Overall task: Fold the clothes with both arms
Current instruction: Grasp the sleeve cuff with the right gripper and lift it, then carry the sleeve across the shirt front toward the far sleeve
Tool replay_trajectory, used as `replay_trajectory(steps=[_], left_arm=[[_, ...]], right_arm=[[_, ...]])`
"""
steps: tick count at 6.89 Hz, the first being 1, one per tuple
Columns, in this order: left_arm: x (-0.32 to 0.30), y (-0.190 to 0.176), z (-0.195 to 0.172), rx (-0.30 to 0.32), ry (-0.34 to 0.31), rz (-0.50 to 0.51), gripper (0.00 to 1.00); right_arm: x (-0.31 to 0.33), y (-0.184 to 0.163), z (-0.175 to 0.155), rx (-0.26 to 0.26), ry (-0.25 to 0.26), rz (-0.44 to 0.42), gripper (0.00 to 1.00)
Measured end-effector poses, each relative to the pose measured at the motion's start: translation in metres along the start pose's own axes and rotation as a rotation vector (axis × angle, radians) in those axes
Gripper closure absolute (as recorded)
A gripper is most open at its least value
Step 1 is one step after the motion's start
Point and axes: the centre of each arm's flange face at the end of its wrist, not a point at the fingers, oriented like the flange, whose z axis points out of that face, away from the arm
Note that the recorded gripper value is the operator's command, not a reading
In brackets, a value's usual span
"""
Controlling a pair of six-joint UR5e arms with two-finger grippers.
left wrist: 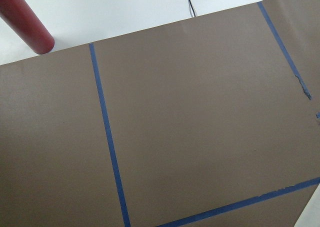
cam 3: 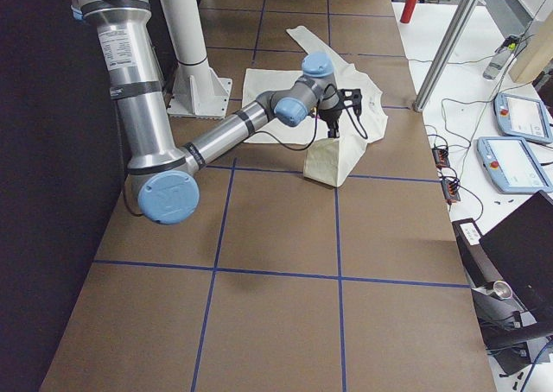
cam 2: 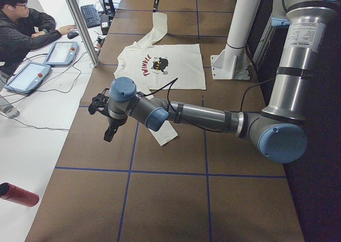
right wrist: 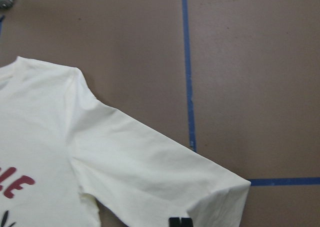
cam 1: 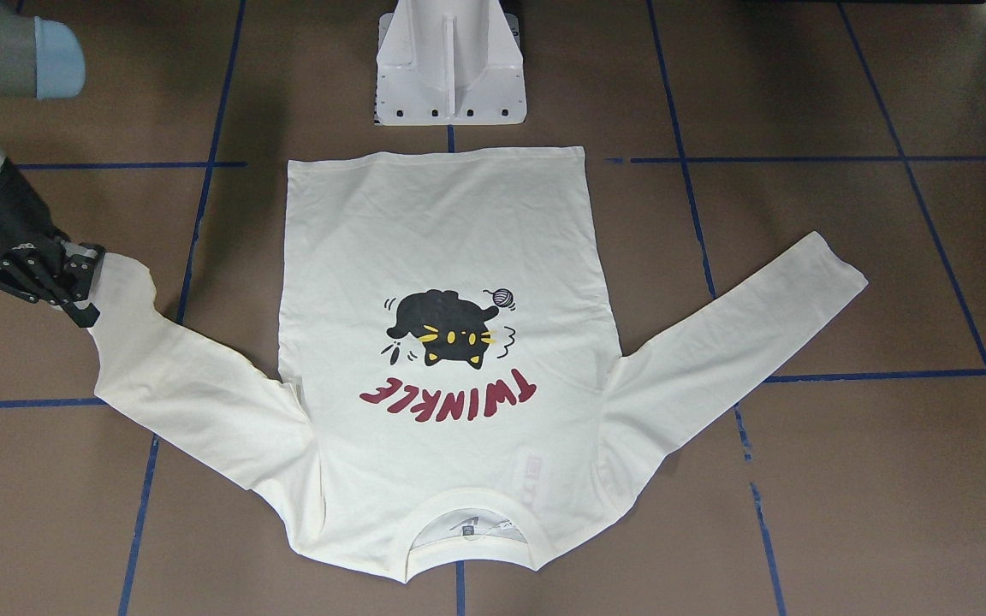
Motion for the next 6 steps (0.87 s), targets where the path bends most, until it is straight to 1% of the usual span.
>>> replay_trajectory(steps=[1, 2, 3, 4, 5, 6], left_arm=[[0.0, 0.0, 0.0, 0.0, 0.0, -0.001, 0.0], [0.0, 0.0, 0.0, -0.001, 0.0, -0.001, 0.0], [-0.001, 0.0, 0.0, -0.002, 0.0, -0.002, 0.0], [-0.001, 0.001, 0.001, -0.003, -0.001, -0.003, 0.0], [-0.002, 0.001, 0.002, -0.005, -0.001, -0.004, 0.0], [-0.003, 0.002, 0.003, -0.007, -0.001, -0.006, 0.0]], right_arm=[[-0.07, -0.021, -0.028, 0.014, 0.005, -0.013, 1.0], [-0.134, -0.033, -0.055, 0.044, 0.002, -0.042, 1.0], [-0.19, -0.04, -0.073, 0.072, -0.011, -0.078, 1.0], [-0.249, -0.041, -0.073, 0.088, -0.014, -0.115, 1.0], [-0.307, -0.035, -0.055, 0.103, 0.01, -0.149, 1.0], [-0.359, -0.021, -0.028, 0.117, 0.037, -0.179, 1.0]])
